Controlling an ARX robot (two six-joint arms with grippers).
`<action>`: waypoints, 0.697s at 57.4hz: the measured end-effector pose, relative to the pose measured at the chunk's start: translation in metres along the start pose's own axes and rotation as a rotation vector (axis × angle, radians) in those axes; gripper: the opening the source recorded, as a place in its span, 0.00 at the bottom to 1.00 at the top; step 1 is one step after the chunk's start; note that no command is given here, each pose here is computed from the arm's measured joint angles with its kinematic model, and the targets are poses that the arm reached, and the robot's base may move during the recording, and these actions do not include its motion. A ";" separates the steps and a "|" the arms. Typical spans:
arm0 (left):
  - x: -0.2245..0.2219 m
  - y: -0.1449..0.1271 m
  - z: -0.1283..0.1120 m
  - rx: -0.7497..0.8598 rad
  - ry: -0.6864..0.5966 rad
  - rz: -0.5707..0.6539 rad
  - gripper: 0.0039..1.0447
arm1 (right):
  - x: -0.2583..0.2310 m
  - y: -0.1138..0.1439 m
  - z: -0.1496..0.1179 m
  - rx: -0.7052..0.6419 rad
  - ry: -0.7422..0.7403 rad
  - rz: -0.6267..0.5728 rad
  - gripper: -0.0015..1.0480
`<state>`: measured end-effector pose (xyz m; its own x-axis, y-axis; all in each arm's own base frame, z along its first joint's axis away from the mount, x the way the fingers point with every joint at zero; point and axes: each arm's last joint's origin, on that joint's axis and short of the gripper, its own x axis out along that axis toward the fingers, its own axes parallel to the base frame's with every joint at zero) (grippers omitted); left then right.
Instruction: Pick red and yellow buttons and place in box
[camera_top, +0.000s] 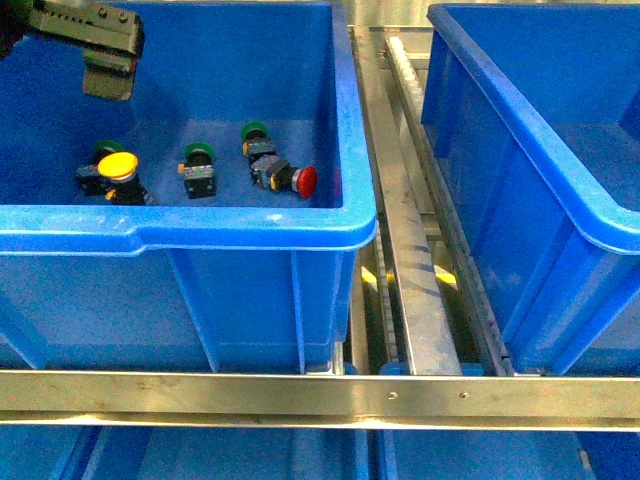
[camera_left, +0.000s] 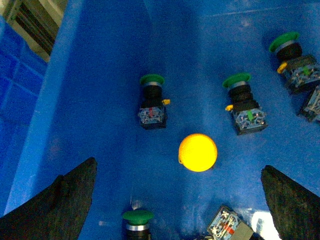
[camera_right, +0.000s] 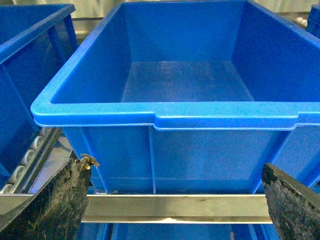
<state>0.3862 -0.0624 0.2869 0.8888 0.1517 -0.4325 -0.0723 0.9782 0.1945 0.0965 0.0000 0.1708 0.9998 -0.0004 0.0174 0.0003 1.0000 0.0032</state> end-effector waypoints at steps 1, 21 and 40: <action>0.002 0.001 -0.002 0.000 0.006 0.003 0.93 | 0.000 0.000 0.000 0.000 0.000 0.000 0.94; 0.028 0.004 -0.021 0.001 0.061 0.022 0.93 | 0.000 0.000 0.000 0.000 0.000 0.000 0.94; 0.053 -0.004 -0.031 0.015 0.105 0.013 0.93 | 0.000 0.000 0.000 0.000 0.000 0.000 0.94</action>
<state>0.4191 -0.0539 0.2360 0.8356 0.1793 -0.5193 -0.0764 0.9740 0.2133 0.0965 0.0000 0.1708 0.9998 -0.0004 0.0174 0.0003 1.0000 0.0032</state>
